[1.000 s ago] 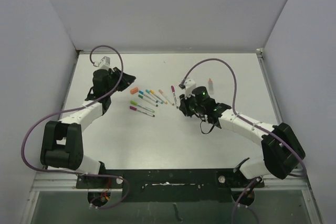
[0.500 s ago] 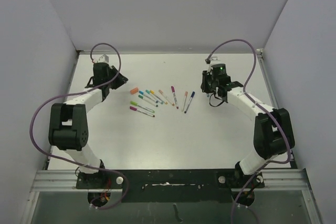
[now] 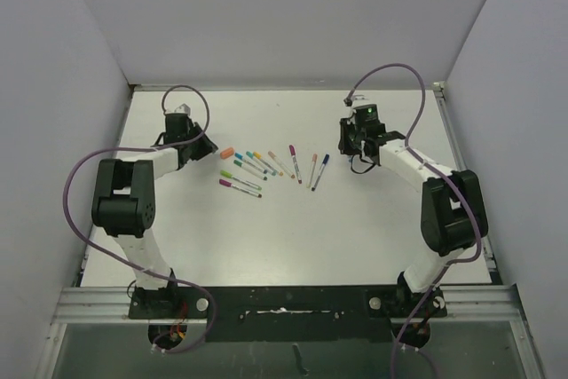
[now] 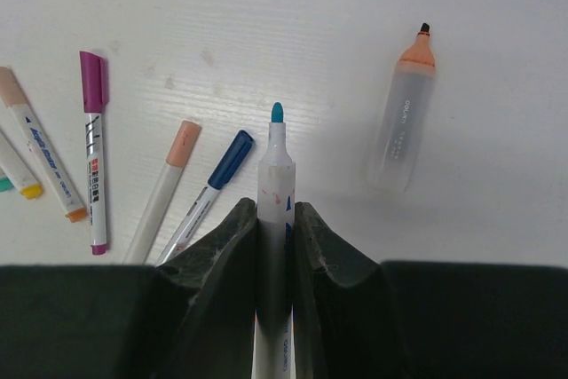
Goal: Open the pen caps
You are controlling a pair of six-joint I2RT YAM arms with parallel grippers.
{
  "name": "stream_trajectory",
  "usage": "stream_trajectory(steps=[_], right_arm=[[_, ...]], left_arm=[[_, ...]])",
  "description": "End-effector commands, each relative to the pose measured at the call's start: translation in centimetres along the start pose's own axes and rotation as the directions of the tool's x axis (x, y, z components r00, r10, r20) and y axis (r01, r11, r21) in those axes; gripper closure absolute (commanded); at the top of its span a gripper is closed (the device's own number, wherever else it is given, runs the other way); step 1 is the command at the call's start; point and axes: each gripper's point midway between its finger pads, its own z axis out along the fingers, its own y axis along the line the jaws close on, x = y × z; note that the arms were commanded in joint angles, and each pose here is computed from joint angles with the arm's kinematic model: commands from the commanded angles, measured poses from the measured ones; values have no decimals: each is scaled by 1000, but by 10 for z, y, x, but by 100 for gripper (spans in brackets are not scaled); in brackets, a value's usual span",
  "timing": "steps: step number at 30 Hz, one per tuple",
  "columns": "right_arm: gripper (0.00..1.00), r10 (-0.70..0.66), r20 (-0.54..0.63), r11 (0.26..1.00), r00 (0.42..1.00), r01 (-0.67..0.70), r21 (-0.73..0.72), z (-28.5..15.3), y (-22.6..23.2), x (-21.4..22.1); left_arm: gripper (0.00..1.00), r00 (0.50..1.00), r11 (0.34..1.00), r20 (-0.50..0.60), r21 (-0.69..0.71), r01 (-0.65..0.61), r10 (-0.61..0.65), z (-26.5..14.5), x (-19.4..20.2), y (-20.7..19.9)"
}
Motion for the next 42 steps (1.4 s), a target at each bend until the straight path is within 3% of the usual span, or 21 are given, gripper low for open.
stream_trajectory(steps=[1, 9, 31, 36, 42], right_arm=[[100, -5, 64, 1000, 998, 6, -8, -2, 1, -28], [100, -9, 57, 1000, 998, 9, -6, 4, 0, -28], [100, -37, 10, 996, 999, 36, 85, 50, -17, -16], [100, -42, 10, 994, 999, 41, 104, 61, -22, -18], [100, -44, 3, 991, 999, 43, 124, 73, -28, -19]], left_arm=[[100, 999, 999, 34, 24, -29, 29, 6, -14, -6], [96, 1000, 999, 2, 24, -23, 23, 14, -1, 1], [70, 1000, 999, -9, 31, 30, -30, 7, 5, 13], [62, 998, 998, 39, 46, 46, -48, -11, -7, 11], [61, 985, 992, 159, 118, 42, -60, -57, -33, -11]])
